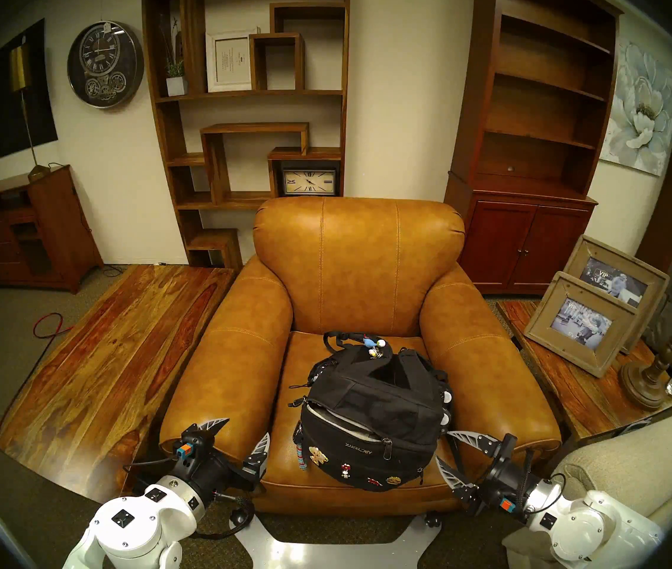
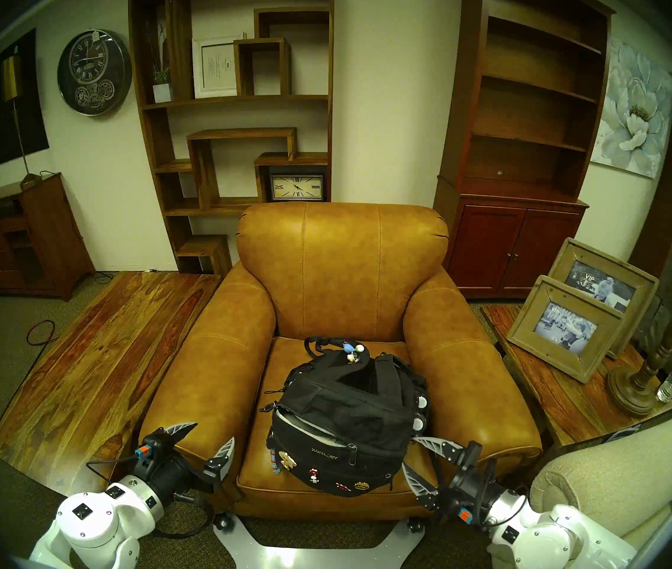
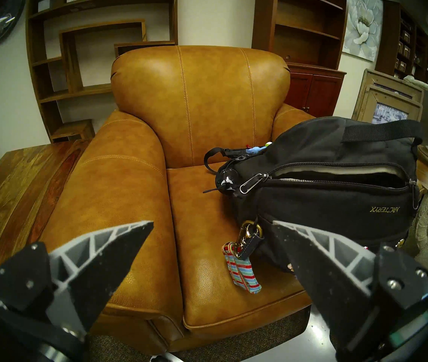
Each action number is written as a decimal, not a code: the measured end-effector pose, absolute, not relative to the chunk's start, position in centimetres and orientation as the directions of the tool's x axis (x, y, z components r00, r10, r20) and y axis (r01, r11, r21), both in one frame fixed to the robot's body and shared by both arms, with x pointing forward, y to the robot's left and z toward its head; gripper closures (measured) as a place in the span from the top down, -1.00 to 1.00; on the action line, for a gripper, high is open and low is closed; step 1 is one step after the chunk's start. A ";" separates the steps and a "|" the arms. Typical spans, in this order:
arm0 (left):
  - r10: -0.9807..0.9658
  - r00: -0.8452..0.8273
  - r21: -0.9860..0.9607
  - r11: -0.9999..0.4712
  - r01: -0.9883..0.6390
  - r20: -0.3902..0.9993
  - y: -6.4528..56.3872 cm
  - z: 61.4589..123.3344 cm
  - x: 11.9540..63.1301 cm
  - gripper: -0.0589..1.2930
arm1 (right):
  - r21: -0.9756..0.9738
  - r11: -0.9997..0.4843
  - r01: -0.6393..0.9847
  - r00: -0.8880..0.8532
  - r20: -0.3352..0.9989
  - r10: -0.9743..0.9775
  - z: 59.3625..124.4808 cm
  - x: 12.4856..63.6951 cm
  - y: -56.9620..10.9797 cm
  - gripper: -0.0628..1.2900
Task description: Close a bag with a zipper
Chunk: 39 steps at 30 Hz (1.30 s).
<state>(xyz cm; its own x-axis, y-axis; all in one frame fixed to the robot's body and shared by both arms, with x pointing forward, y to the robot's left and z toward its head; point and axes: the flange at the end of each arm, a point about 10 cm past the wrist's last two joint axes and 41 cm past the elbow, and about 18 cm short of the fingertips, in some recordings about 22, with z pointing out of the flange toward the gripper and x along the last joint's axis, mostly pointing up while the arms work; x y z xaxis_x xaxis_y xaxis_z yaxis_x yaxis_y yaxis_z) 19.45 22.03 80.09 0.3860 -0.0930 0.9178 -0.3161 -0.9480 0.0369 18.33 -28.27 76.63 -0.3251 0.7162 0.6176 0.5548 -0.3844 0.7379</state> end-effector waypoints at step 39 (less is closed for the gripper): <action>-0.286 0.266 -0.009 -0.696 -0.718 0.921 12.9 81.4 15.4 0.97 | 0.700 -0.531 0.477 -0.253 0.688 0.681 71.7 15.2 -29.3 -0.10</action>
